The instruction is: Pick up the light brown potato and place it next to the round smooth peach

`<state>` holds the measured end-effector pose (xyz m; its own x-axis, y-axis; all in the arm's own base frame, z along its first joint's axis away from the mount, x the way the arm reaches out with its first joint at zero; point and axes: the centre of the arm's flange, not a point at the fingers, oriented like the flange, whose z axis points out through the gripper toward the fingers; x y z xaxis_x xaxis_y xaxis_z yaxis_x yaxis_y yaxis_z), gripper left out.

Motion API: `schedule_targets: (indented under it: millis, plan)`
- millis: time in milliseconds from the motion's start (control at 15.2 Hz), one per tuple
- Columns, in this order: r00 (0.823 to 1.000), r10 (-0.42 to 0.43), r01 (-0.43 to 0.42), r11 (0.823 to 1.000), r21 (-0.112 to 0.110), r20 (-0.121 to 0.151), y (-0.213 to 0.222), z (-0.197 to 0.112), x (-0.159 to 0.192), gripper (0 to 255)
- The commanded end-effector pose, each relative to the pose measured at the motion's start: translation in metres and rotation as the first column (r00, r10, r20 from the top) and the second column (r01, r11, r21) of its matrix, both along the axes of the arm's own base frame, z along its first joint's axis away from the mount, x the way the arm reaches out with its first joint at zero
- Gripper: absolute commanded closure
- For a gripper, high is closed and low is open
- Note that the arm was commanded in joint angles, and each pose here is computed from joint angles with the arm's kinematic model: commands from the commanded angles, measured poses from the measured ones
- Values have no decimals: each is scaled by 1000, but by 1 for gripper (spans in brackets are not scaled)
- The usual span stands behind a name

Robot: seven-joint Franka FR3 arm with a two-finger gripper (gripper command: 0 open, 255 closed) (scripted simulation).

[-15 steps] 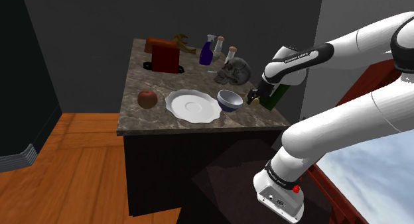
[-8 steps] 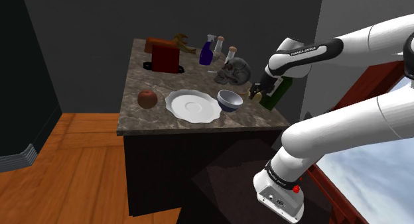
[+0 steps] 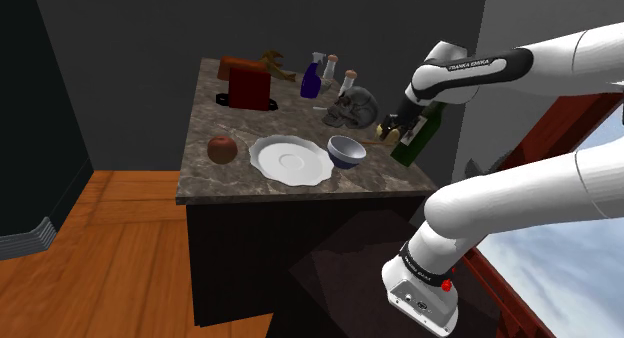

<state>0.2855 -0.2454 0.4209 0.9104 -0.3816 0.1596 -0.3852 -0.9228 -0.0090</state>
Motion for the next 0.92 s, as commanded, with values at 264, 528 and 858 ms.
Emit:
schedule_targets:
  millis: [264, 528, 858]
  plan:
    - [1000, 0, 0, 1000, 0, -1, 0, 31, 0, 255]
    - [1000, 0, 0, 1000, 0, -1, 18, 39, 19, 255]
    - [1000, 0, 0, 1000, 0, -1, 61, 39, 69, 255]
